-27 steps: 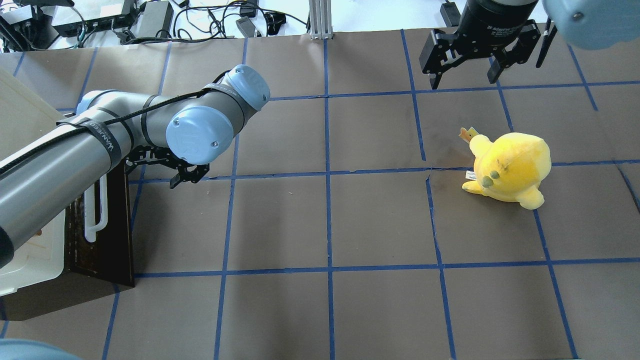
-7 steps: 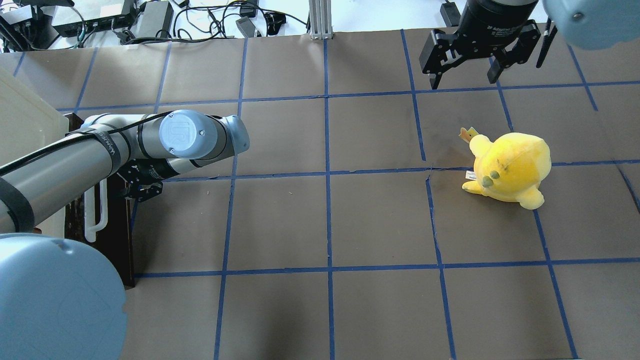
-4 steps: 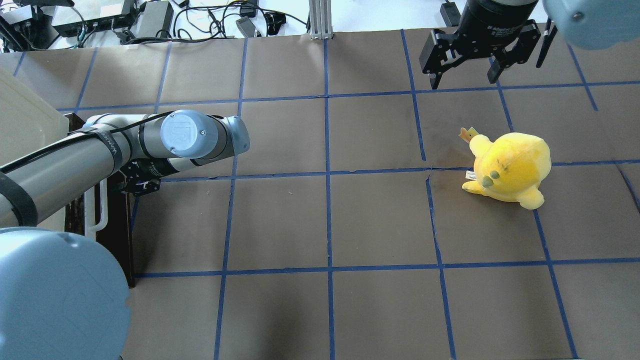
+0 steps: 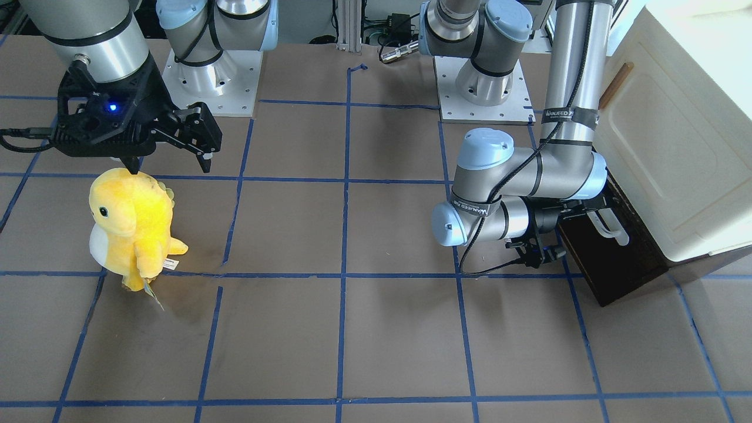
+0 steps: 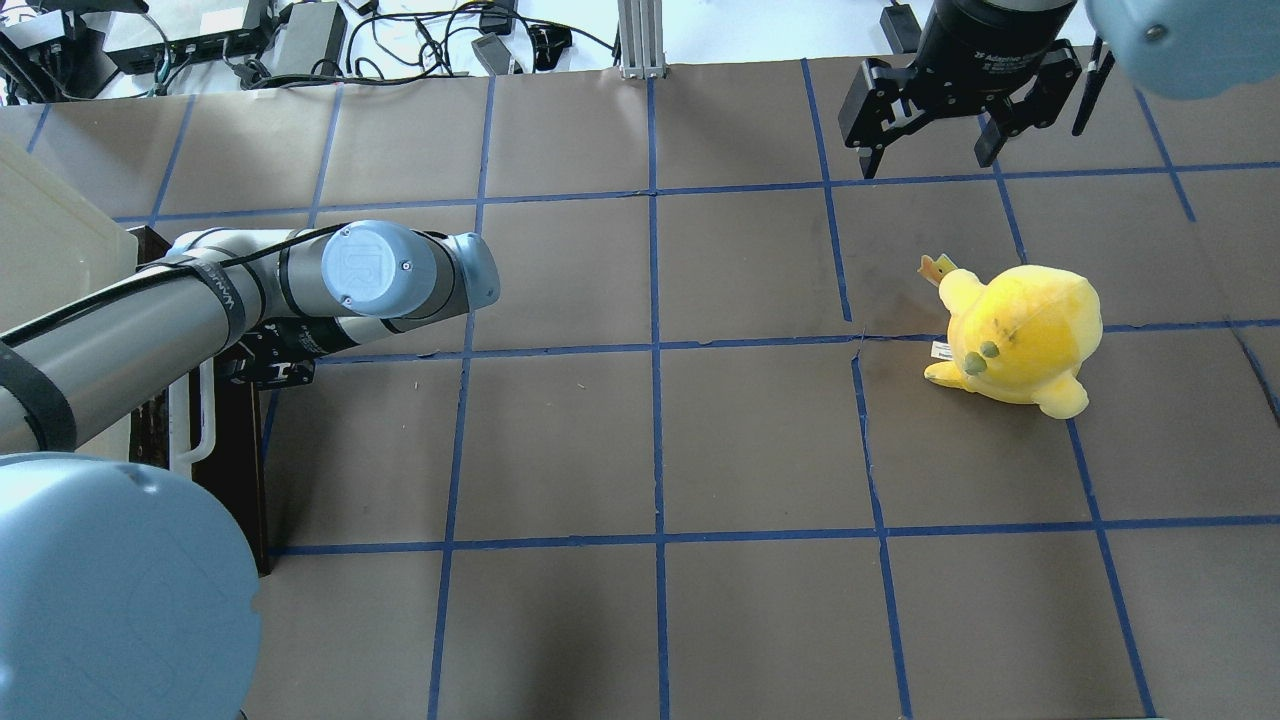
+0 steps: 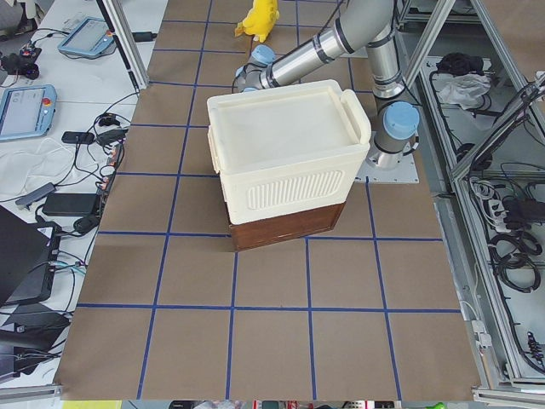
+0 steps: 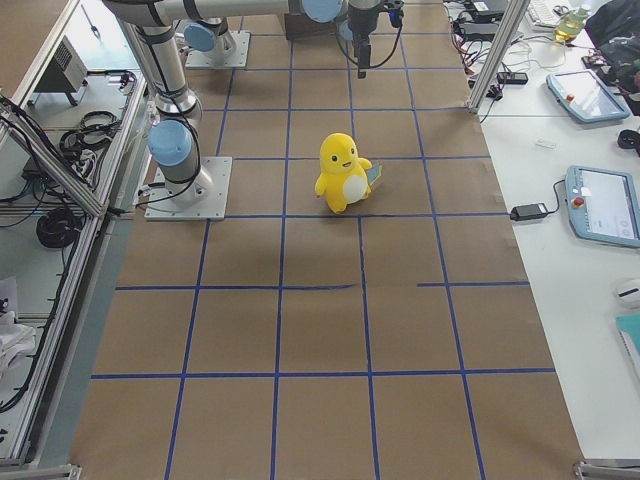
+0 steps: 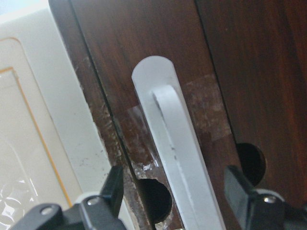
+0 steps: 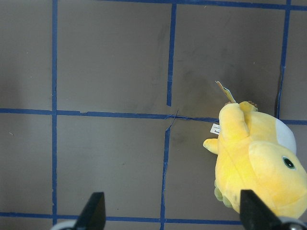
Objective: Pull drawer sideways
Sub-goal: 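Close the left gripper around the white drawer handle, then tighten the left gripper's hold on the white handle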
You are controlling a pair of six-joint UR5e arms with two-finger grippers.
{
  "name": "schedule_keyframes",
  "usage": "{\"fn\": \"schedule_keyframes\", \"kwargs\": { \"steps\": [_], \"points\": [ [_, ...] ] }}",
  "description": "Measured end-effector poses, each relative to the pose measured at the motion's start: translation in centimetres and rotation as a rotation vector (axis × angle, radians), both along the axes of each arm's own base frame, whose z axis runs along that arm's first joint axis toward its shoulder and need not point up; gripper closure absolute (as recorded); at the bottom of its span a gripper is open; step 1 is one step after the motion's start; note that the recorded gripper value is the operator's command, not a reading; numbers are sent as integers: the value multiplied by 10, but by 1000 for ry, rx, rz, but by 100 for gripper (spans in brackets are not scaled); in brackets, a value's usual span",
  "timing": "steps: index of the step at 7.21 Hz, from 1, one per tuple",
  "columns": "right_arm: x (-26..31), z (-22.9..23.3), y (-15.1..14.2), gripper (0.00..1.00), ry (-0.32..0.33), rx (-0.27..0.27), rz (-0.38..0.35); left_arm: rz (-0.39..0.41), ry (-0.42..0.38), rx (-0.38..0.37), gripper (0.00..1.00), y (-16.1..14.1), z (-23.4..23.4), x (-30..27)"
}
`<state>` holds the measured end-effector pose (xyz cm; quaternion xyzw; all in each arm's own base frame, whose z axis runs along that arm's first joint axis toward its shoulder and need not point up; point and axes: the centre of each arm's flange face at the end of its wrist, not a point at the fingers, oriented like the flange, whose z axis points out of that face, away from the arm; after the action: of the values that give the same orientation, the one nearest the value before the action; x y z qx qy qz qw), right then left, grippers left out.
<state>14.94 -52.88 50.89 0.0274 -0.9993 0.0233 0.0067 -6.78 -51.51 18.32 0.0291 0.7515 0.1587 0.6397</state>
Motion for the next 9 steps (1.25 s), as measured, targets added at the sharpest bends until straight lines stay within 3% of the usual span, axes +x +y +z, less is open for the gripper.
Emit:
{"fn": "schedule_keyframes", "kwargs": {
  "steps": [5, 6, 9],
  "points": [
    [0, 0, 0, 0, 0, 0, 0, 2, 3, -8, 44, -2, -4, -1],
    [0, 0, 0, 0, 0, 0, 0, 3, 4, -12, 52, -2, -4, -1],
    [0, 0, 0, 0, 0, 0, 0, 6, 5, -14, 58, 0, -6, -1]
  ]
}}
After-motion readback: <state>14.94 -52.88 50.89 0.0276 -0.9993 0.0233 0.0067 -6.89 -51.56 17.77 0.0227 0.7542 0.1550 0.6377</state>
